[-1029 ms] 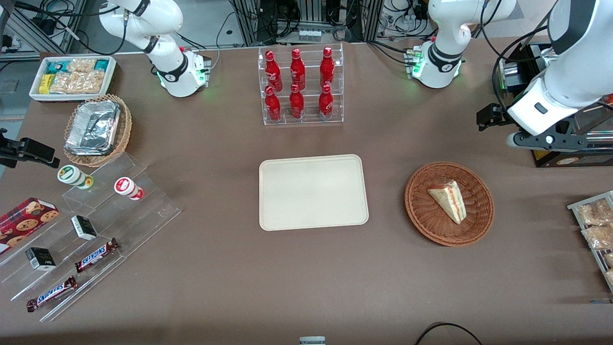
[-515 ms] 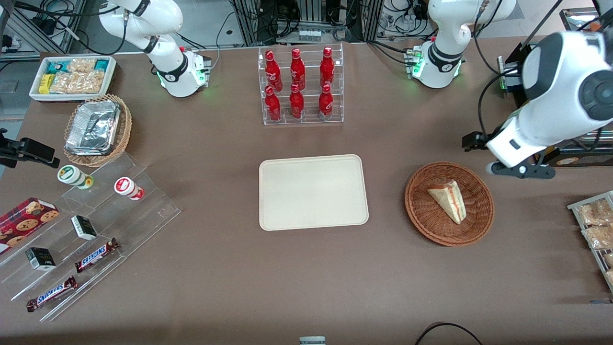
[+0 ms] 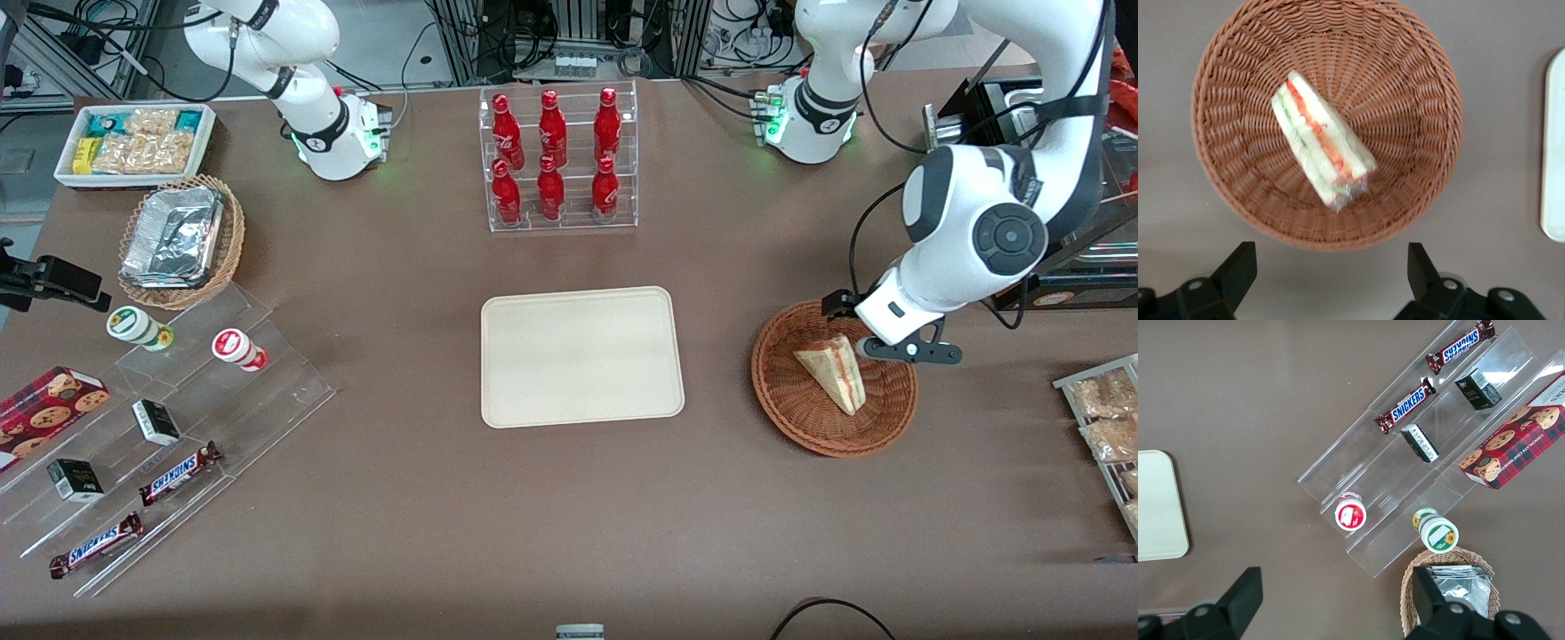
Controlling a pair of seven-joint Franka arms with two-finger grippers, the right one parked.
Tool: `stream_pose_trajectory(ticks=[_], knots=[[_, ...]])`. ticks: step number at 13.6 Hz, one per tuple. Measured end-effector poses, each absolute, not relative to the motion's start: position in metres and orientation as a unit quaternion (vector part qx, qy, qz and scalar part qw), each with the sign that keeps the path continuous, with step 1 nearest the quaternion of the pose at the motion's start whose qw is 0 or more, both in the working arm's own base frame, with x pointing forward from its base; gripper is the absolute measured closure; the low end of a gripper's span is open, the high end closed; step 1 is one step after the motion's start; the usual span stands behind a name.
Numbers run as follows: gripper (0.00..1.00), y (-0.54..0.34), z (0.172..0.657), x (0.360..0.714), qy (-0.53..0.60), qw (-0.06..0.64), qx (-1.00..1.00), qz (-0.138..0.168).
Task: Place sandwich from basket to tray
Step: 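Lower the left gripper onto the wrapped sandwich and close on it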
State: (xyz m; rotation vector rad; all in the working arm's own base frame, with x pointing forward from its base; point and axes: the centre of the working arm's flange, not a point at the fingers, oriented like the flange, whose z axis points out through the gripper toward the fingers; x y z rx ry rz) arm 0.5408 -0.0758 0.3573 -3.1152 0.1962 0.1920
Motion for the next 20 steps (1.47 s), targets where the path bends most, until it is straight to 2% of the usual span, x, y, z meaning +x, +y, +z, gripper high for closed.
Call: stream_pose_trajectory(ticks=[3,12,20], knots=[[0.0,-0.072,0.333,0.538,0.027,0.005,-0.998,0.051],[0.0,-0.075,0.301,0.551,-0.349,0.001,-0.937,0.017],[0.0,-0.077,0.262,0.551,-0.349,0.018,-0.937,0.033]])
